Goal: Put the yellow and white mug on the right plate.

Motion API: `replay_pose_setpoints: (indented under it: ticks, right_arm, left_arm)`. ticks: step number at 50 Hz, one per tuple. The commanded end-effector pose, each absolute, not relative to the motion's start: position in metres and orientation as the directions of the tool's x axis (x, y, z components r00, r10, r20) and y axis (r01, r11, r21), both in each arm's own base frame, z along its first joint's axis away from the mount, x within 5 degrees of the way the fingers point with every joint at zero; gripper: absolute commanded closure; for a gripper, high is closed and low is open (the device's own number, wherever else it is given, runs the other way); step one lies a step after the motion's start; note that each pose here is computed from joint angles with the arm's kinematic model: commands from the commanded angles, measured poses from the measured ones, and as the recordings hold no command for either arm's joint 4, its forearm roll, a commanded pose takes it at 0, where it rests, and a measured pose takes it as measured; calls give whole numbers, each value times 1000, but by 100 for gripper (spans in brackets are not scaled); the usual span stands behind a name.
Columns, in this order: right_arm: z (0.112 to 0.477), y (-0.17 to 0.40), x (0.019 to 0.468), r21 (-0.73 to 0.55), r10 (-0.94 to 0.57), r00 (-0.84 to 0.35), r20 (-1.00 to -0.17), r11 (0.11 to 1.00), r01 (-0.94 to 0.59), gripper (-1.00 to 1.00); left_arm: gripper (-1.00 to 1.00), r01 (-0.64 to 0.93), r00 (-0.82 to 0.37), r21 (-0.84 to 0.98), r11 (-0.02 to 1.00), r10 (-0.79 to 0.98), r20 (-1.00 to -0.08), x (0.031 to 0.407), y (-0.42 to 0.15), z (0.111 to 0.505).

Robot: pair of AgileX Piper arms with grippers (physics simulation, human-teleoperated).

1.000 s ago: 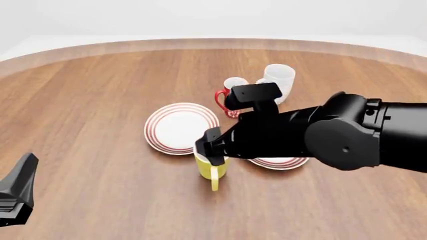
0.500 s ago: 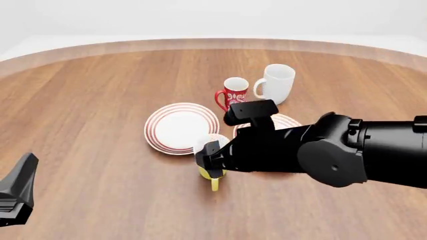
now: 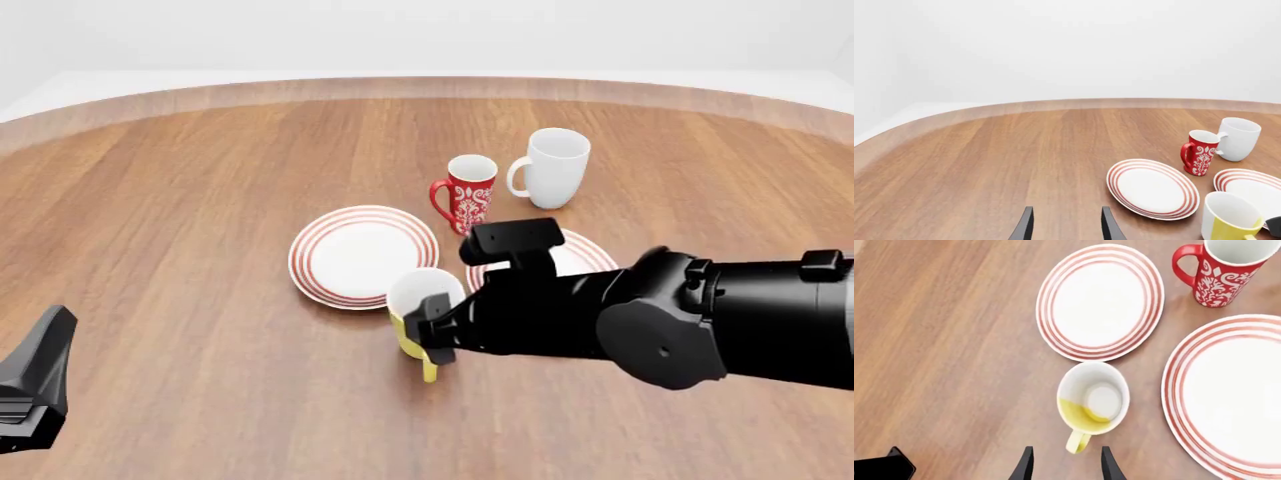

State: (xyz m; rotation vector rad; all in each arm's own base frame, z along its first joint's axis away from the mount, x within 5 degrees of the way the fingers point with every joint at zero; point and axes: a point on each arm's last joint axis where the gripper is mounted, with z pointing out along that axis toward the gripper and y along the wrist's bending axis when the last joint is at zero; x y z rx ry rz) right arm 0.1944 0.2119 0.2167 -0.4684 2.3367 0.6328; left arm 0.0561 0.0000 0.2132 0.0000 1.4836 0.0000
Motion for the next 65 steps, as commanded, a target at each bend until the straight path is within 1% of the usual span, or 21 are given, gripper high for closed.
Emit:
replay_pose_setpoints:
  ticks: [1, 27, 37, 45, 51, 65]
  right_arm:
    - [206, 210, 195, 320, -148, -726, -671, 826, -464, -100]
    - [183, 215, 193, 339, -139, -748, -649, 827, -449, -100]
    - [183, 215, 195, 339, -136, -751, -646, 830, -443, -100]
    - [170, 217, 193, 346, -135, -760, -636, 830, -438, -100]
    - [171, 218, 194, 347, -134, -761, -635, 830, -436, -100]
    - [160, 223, 195, 352, -132, -767, -628, 831, -431, -100]
  left_arm:
    - [-100, 0, 87, 0, 1000, 0, -996, 56, 0, 213]
    - [-100, 0, 87, 0, 1000, 0, -996, 56, 0, 213]
    - [-100, 0, 87, 0, 1000, 0, -996, 56, 0, 213]
    - [-100, 0, 87, 0, 1000, 0, -996, 56, 0, 213]
    - [-100, 0, 87, 0, 1000, 0, -996, 56, 0, 213]
    - [-100, 0, 87, 0, 1000, 0, -996, 56, 0, 213]
